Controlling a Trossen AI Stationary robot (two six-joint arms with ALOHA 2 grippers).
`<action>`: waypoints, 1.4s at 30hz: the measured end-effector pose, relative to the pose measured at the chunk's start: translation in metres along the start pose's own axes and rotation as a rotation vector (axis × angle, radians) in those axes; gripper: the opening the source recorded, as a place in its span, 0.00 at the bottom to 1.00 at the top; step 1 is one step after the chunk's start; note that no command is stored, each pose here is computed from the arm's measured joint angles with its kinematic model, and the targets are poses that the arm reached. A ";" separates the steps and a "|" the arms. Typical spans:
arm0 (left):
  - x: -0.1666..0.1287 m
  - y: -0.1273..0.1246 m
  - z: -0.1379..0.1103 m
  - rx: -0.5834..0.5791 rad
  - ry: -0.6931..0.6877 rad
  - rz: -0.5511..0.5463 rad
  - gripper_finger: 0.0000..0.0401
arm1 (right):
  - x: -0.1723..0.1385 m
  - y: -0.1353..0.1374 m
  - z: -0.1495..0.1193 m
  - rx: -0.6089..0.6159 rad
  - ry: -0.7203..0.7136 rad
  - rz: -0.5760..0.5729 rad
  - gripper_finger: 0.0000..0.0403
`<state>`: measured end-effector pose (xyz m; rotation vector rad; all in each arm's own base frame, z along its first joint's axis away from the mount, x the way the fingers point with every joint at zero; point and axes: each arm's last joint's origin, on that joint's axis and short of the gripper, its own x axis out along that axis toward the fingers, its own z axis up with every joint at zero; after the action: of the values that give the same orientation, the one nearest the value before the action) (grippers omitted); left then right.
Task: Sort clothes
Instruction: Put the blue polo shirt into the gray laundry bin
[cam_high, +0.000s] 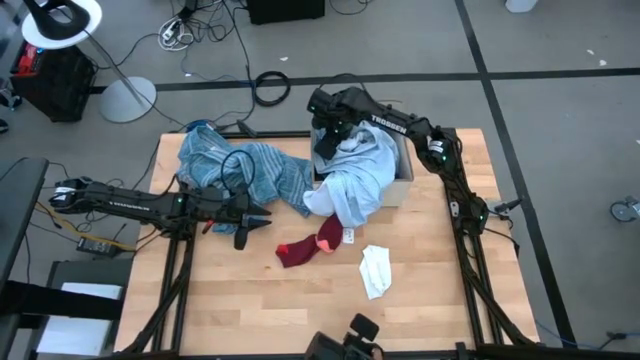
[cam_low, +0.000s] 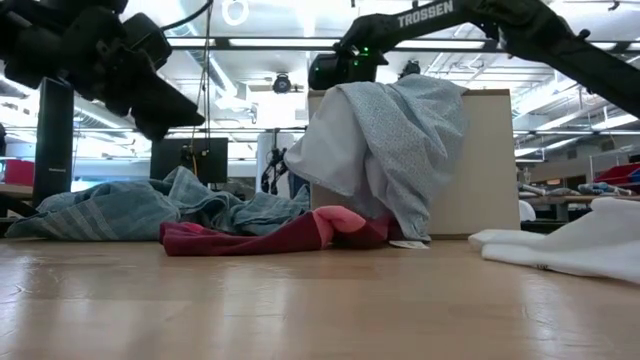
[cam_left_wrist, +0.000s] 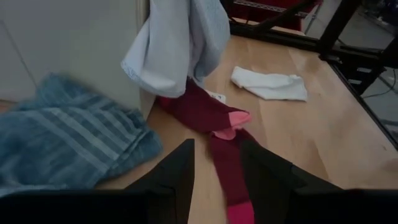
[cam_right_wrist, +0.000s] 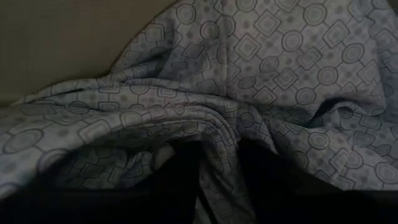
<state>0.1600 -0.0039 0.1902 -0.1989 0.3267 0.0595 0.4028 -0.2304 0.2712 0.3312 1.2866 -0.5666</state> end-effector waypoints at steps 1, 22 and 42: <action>0.000 0.000 -0.001 -0.004 0.001 0.001 0.34 | -0.002 -0.001 -0.001 0.000 0.003 0.001 0.32; 0.000 0.000 -0.002 -0.029 -0.032 -0.010 0.34 | -0.181 0.007 -0.072 0.010 -0.277 0.015 0.32; 0.000 0.000 -0.002 -0.030 -0.029 -0.011 0.34 | -0.217 0.091 -0.256 0.057 -0.494 -0.075 0.31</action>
<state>0.1598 -0.0040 0.1884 -0.2291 0.2954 0.0561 0.2113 0.0267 0.4060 0.1737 0.8100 -0.6993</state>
